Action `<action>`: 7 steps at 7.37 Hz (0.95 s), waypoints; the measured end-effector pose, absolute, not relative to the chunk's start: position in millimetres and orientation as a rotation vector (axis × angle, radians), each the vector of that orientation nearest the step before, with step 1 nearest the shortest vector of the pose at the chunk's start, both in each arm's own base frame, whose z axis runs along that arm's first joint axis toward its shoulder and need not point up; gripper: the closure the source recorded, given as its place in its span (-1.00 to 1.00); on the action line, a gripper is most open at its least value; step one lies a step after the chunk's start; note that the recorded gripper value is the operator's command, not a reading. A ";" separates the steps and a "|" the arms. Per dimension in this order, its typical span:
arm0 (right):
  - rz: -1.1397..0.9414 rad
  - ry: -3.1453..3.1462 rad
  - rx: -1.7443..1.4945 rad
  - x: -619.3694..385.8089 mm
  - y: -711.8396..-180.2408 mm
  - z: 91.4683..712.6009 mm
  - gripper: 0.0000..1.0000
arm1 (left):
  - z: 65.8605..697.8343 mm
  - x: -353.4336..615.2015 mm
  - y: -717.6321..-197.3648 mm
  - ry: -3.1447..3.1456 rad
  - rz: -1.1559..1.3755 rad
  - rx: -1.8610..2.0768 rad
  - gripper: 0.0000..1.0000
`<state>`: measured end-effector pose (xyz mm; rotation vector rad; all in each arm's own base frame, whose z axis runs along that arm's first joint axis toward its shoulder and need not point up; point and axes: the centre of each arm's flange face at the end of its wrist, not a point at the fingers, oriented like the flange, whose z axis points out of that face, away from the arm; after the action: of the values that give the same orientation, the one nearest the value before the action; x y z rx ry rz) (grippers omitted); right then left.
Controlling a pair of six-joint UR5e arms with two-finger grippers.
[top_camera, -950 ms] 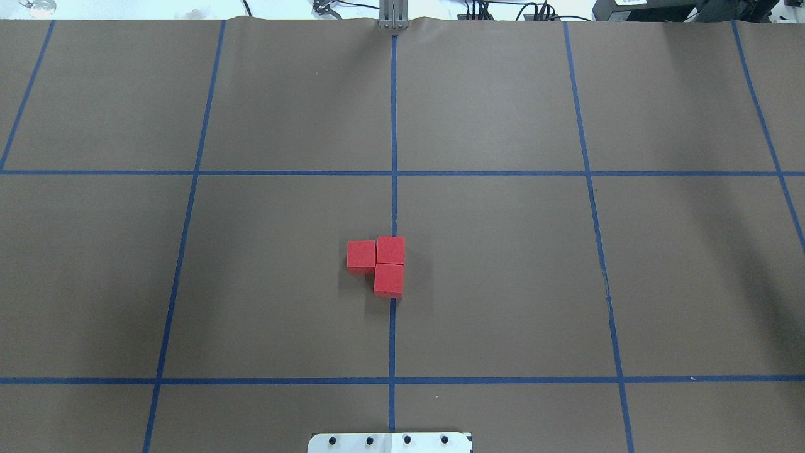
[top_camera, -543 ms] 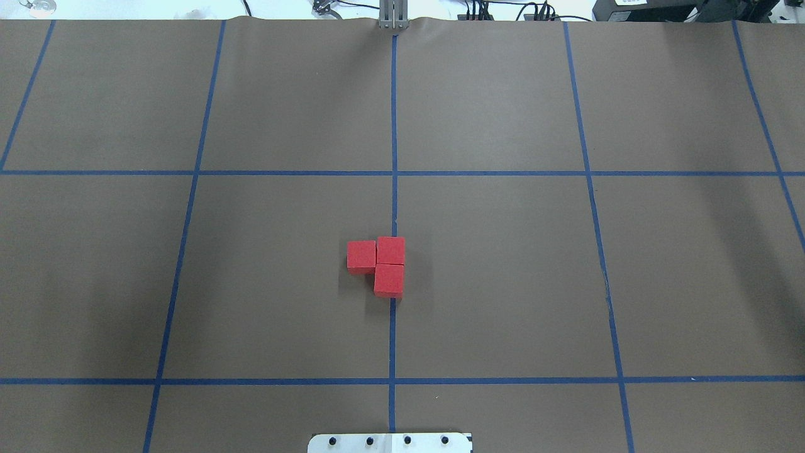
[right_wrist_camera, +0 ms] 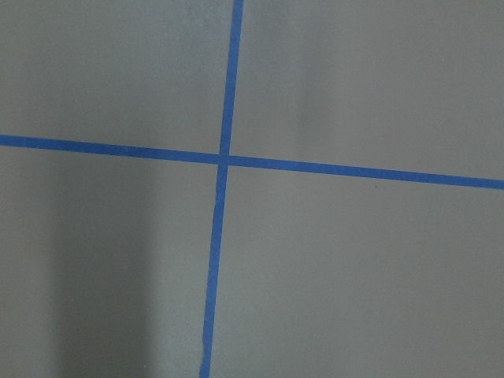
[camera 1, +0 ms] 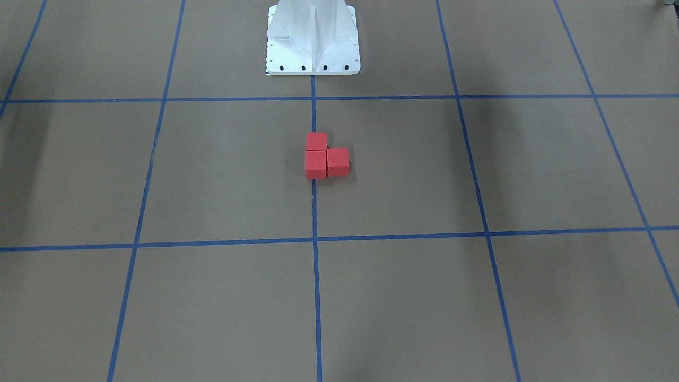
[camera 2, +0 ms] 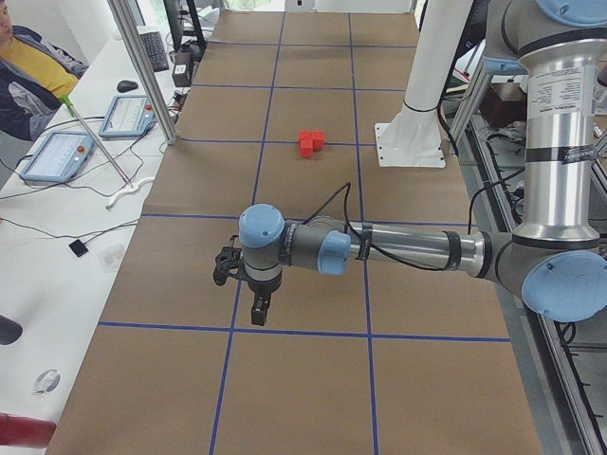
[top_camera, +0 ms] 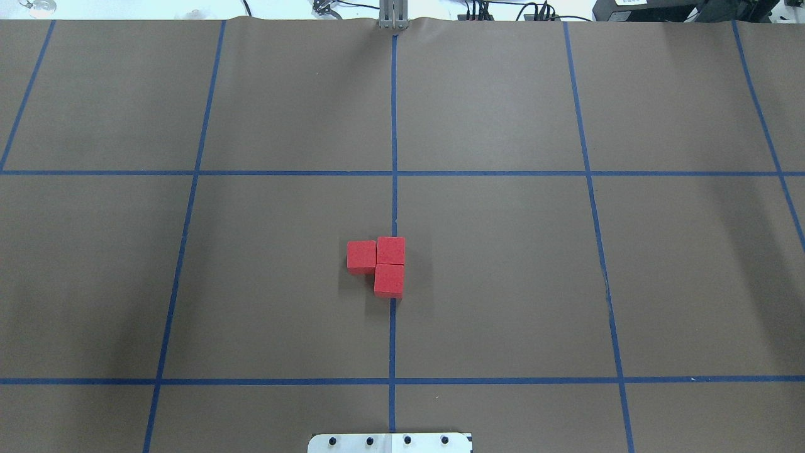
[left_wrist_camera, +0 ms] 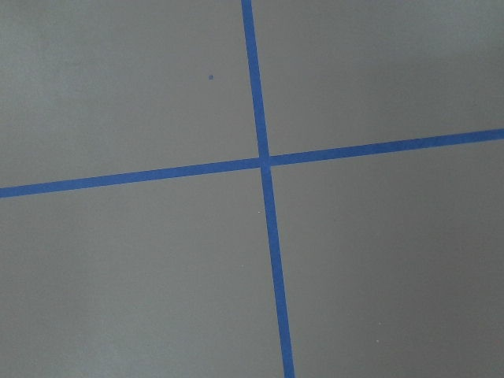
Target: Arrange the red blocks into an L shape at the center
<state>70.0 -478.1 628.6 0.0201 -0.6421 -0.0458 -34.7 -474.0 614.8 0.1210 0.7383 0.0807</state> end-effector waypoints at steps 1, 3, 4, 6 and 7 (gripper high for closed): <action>-0.040 -0.642 0.010 70.3 -476.5 633.0 -0.99 | 615.5 -35.3 -473.2 0.737 0.080 0.123 -1.00; -0.039 -0.638 -0.007 70.8 -468.3 643.5 -0.99 | 615.2 -35.8 -472.7 0.738 0.080 0.126 -1.00; -0.039 -0.637 -0.014 70.7 -464.7 647.4 -0.99 | 615.3 -36.4 -472.4 0.739 0.078 0.126 -1.00; -0.037 -0.639 -0.019 70.3 -462.4 649.2 -0.99 | 615.4 -36.8 -472.1 0.739 0.077 0.125 -1.00; -0.036 -0.641 -0.018 70.2 -462.0 648.4 -1.00 | 615.1 -37.1 -472.3 0.739 0.077 0.126 -1.00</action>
<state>70.2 -462.0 648.4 -0.0182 -0.6408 -0.0358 -37.1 -472.3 615.1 0.1261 0.7393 0.0768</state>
